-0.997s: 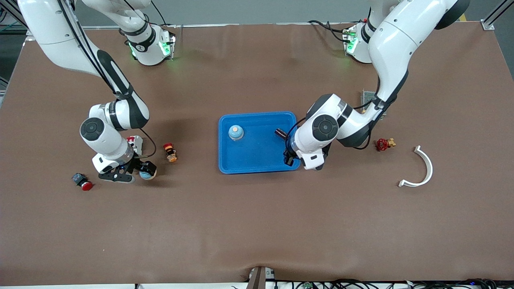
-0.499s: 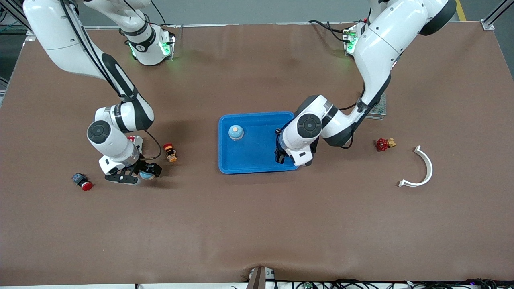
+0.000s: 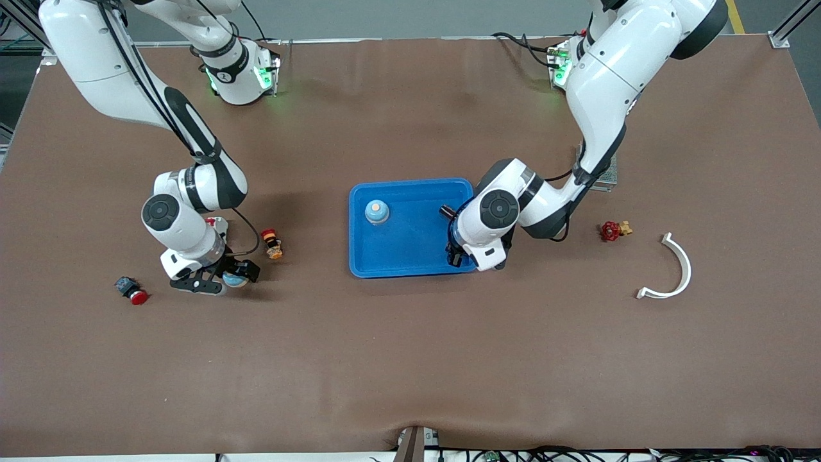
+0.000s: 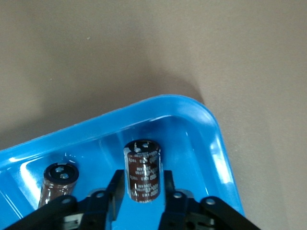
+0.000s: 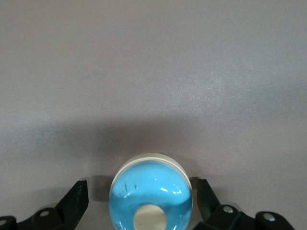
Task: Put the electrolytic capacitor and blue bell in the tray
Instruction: 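Release the capacitor into the tray with the left gripper, then raise it, then move the right gripper's bell to the tray while the left gripper withdraws, then lower the bell into the tray and open the right gripper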
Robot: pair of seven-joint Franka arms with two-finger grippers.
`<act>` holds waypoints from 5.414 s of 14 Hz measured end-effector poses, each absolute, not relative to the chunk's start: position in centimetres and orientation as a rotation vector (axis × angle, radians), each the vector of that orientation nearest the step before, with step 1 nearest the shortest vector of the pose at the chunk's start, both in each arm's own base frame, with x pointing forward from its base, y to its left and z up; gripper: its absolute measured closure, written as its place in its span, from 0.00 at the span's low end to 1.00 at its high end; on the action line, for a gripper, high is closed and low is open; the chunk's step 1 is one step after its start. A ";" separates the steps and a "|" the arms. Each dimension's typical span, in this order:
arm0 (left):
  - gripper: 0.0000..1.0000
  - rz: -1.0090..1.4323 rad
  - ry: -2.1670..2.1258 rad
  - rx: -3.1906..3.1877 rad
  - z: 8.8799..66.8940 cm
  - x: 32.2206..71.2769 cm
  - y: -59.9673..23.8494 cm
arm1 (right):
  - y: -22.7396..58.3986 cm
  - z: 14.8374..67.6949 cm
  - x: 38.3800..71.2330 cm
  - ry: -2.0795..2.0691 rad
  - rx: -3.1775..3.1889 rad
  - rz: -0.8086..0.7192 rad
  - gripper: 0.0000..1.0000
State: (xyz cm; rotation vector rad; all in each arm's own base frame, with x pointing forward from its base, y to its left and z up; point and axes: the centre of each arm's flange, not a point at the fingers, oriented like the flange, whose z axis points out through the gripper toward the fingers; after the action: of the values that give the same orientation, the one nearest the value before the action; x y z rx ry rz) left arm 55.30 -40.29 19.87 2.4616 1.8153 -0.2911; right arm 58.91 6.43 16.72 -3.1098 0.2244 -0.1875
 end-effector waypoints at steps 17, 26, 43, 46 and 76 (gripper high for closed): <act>0.00 -0.048 1.079 2.901 37.1 62.5 -26.7 | 6.8 17.8 59.3 0.491 -3.103 -0.077 0.30; 0.00 -0.052 0.591 3.166 47.8 63.9 -16.9 | 22.5 24.1 60.1 1.266 -2.821 -0.065 0.30; 0.00 -0.082 0.126 3.234 63.8 53.4 -6.5 | 43.9 21.3 50.7 1.783 -2.508 0.016 0.30; 0.00 -0.071 0.126 3.232 64.1 52.4 -6.4 | 43.6 20.4 50.7 1.797 -2.518 0.019 0.30; 0.00 0.011 0.104 3.172 64.8 52.3 -5.5 | 42.9 19.7 53.7 1.727 -2.713 -0.053 0.00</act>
State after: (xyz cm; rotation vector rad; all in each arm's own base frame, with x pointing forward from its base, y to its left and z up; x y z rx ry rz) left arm 52.33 -5.49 64.76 3.1721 0.1035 0.0108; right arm 53.71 42.92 19.69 -2.7132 1.7271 -0.0532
